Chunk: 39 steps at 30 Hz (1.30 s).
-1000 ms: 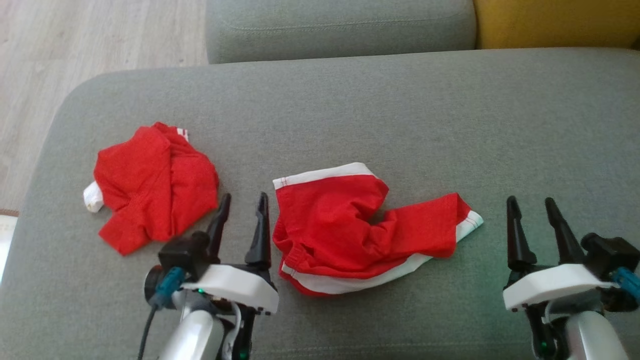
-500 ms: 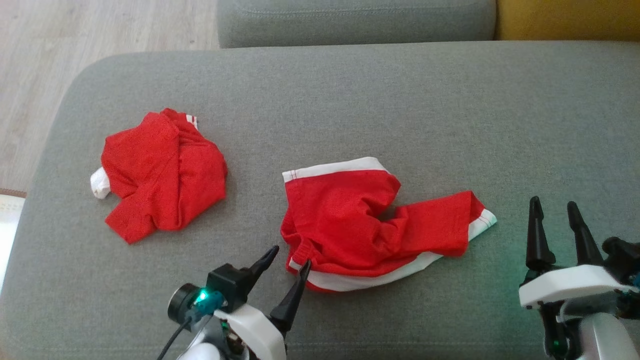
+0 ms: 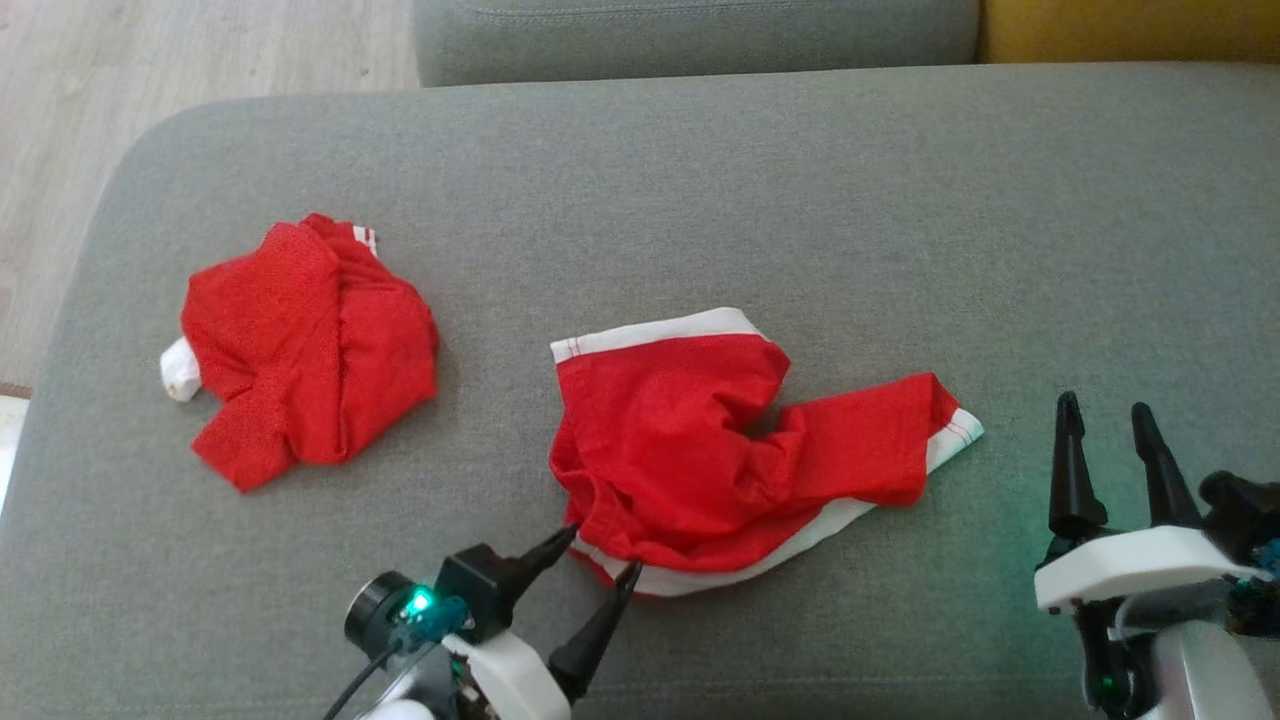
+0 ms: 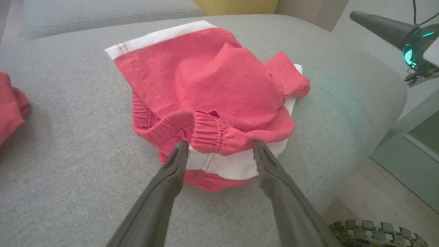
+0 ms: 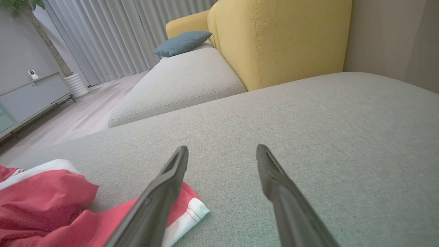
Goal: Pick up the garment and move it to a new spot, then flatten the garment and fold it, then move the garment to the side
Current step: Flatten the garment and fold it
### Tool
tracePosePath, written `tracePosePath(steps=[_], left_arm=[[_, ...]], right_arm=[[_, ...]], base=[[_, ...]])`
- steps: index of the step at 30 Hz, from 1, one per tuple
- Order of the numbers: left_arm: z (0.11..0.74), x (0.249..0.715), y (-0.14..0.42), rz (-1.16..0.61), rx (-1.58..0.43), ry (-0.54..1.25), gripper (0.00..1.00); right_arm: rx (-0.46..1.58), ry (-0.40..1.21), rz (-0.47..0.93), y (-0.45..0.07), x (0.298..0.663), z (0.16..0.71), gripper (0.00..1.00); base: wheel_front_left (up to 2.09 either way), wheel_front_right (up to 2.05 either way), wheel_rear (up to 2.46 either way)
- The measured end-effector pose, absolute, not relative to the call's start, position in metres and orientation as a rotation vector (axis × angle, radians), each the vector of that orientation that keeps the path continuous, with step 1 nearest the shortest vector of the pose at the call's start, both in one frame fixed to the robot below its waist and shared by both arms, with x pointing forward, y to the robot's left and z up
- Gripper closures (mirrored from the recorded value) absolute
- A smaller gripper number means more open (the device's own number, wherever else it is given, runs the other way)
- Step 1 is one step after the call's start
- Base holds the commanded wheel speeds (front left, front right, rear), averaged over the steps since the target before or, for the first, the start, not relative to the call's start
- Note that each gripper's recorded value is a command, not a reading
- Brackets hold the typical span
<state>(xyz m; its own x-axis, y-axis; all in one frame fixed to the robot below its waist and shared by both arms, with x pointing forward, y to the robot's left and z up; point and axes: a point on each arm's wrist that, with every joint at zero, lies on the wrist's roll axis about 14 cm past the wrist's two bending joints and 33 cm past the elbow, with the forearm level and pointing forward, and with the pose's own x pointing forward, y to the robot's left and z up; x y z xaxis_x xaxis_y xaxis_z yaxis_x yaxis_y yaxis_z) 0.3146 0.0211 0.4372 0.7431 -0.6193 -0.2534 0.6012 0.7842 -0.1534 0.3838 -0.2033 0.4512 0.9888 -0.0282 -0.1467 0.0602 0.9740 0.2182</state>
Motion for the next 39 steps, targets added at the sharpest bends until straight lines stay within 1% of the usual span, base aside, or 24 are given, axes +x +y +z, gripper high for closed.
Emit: tracePosePath(steps=[11, 17, 18, 19, 20, 28, 35, 39], left_arm=[[0.427, 0.303, 0.009, -0.750, -0.035, 0.357, 0.00], [0.425, 0.304, 0.008, -0.754, -0.040, 0.365, 0.00], [0.424, 0.303, 0.008, -0.755, -0.039, 0.368, 0.52], [0.423, 0.303, 0.008, -0.755, -0.039, 0.371, 0.86], [0.423, 0.303, 0.008, -0.755, -0.043, 0.374, 1.00], [0.431, 0.312, 0.012, -0.720, -0.057, 0.324, 1.00], [0.463, 0.342, 0.022, -0.620, -0.107, 0.177, 1.00], [0.470, 0.347, 0.022, -0.600, -0.127, 0.139, 1.00]], right_arm=[[0.226, 0.138, -0.070, -0.212, 0.383, 0.452, 0.00], [0.227, 0.147, -0.075, -0.213, 0.382, 0.449, 0.00], [0.226, 0.148, -0.074, -0.213, 0.382, 0.449, 0.00], [0.225, 0.148, -0.073, -0.212, 0.382, 0.449, 0.00], [0.225, 0.148, -0.073, -0.212, 0.382, 0.449, 0.00], [0.226, 0.184, -0.065, -0.209, 0.380, 0.441, 0.00], [0.228, 0.250, -0.054, -0.204, 0.376, 0.427, 0.00], [0.228, 0.289, -0.054, -0.204, 0.373, 0.419, 0.00]], base=[[0.00, 0.00, 0.00], [0.00, 0.00, 0.00], [0.00, 0.00, 0.00], [0.00, 0.00, 0.00], [0.00, 0.00, 0.00], [0.00, 0.00, 0.00], [0.00, 0.00, 0.00], [0.00, 0.00, 0.00]])
